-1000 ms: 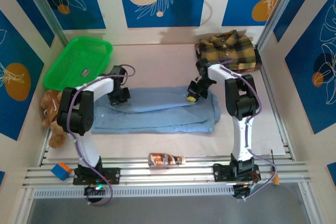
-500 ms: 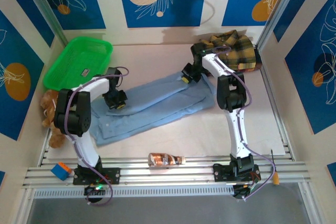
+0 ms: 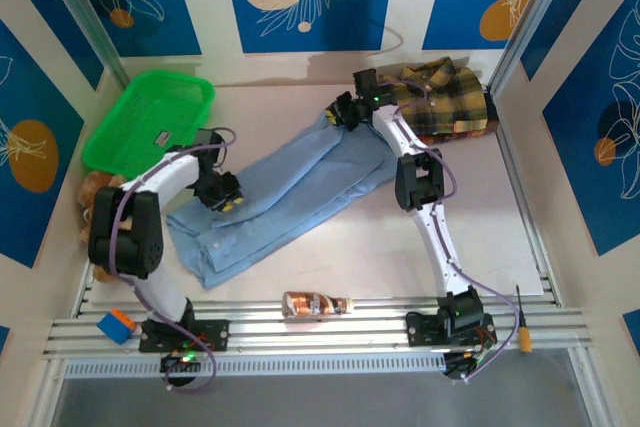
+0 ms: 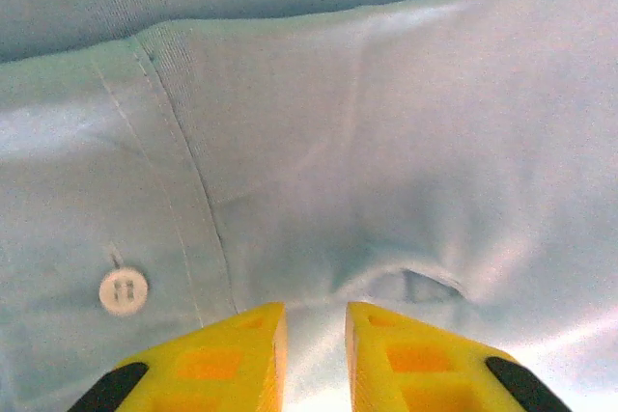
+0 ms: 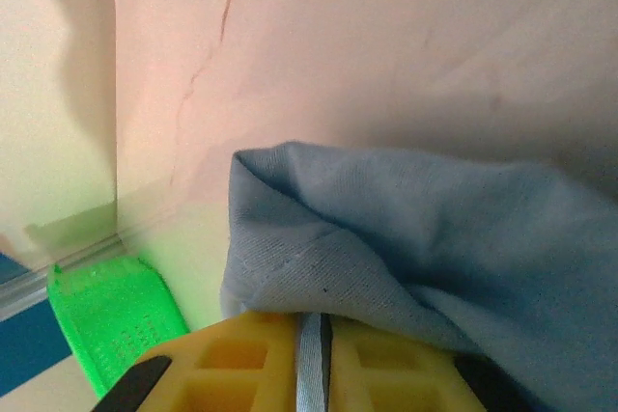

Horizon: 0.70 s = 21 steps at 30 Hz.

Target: Fold and stack the long sleeve shirts

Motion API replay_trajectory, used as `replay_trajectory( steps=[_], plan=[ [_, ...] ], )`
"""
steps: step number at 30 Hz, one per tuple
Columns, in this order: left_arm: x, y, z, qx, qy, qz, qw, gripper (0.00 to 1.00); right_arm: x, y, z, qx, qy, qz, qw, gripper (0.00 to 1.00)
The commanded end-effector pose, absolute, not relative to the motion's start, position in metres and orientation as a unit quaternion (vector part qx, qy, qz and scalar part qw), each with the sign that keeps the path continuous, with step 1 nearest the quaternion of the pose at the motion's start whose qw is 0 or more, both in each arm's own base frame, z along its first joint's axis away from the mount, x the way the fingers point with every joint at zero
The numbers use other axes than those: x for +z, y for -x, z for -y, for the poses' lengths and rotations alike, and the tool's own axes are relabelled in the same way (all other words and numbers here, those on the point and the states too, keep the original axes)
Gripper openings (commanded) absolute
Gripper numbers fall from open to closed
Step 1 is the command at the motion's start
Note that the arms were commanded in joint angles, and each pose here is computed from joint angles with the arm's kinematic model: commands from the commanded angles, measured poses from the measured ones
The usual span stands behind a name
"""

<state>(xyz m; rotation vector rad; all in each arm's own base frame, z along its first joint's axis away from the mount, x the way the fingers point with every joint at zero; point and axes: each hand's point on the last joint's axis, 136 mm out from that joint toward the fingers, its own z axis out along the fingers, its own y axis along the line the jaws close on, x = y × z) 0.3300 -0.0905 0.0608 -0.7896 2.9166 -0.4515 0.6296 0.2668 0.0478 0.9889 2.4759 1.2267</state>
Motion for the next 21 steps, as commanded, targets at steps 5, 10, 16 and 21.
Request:
replay_trajectory(
  steps=[5,10,16,21],
  plan=[
    [0.084,-0.316,0.076,-0.127,0.259,-0.956,0.057,0.26,0.125,-0.593,-0.262,0.421,-0.303,-0.847,0.114,0.28],
    [0.074,-0.311,0.070,-0.105,0.247,-0.962,0.051,0.26,0.166,-0.581,-0.238,0.406,-0.283,-0.856,0.149,0.36],
    [0.042,-0.296,0.062,-0.078,0.253,-0.964,0.018,0.26,0.178,-0.558,-0.243,0.395,-0.239,-0.877,0.130,0.39],
    [0.018,-0.282,0.054,-0.058,0.262,-0.963,-0.008,0.25,0.148,-0.536,-0.258,0.387,-0.232,-0.888,0.091,0.27]
  ],
)
